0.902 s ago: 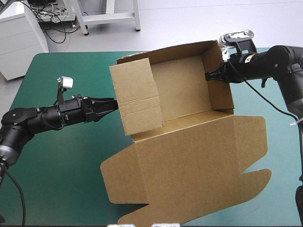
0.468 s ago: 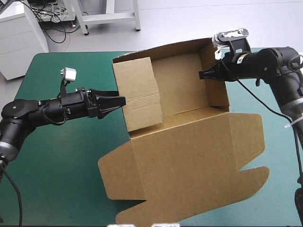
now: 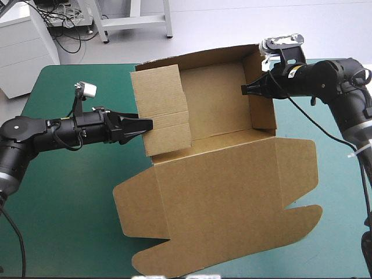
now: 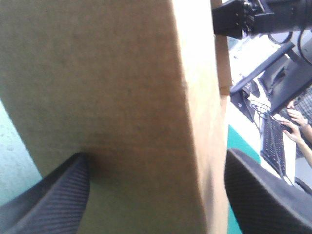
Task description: Fold the box
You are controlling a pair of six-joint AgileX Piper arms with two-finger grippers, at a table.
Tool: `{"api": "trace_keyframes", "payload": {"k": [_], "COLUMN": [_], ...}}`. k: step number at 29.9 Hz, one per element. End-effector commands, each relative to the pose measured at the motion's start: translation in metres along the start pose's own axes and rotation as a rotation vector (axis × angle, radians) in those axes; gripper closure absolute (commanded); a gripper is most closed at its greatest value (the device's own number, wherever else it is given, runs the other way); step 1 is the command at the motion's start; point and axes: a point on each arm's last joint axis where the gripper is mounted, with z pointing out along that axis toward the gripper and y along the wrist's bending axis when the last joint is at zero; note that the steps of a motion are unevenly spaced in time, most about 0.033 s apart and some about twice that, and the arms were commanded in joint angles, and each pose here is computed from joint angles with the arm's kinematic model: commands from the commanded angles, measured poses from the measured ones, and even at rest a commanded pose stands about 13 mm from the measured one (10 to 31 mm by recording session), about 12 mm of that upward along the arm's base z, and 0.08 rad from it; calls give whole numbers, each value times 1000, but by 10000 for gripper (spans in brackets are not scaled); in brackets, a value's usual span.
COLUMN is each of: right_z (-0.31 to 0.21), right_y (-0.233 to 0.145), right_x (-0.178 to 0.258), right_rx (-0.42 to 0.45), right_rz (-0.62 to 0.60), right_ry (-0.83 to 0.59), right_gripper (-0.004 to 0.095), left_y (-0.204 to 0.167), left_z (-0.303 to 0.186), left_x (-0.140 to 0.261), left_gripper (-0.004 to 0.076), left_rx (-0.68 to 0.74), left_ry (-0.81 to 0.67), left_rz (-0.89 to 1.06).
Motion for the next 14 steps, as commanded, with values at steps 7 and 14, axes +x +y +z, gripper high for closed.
{"api": "trace_keyframes", "payload": {"k": [7, 14], "right_z": [-26, -25], "right_y": [5, 4], "right_x": [-18, -20], "right_rx": [-17, -19], "right_rz": [72, 103], "right_ry": [-189, -211], "right_gripper": [927, 924], "left_y": [-48, -63], "left_z": [-4, 21], "left_x": [-43, -57], "left_gripper": [275, 274], "left_rx": [-215, -313], "left_ry": [-50, 27], "left_rz": [110, 128]}}
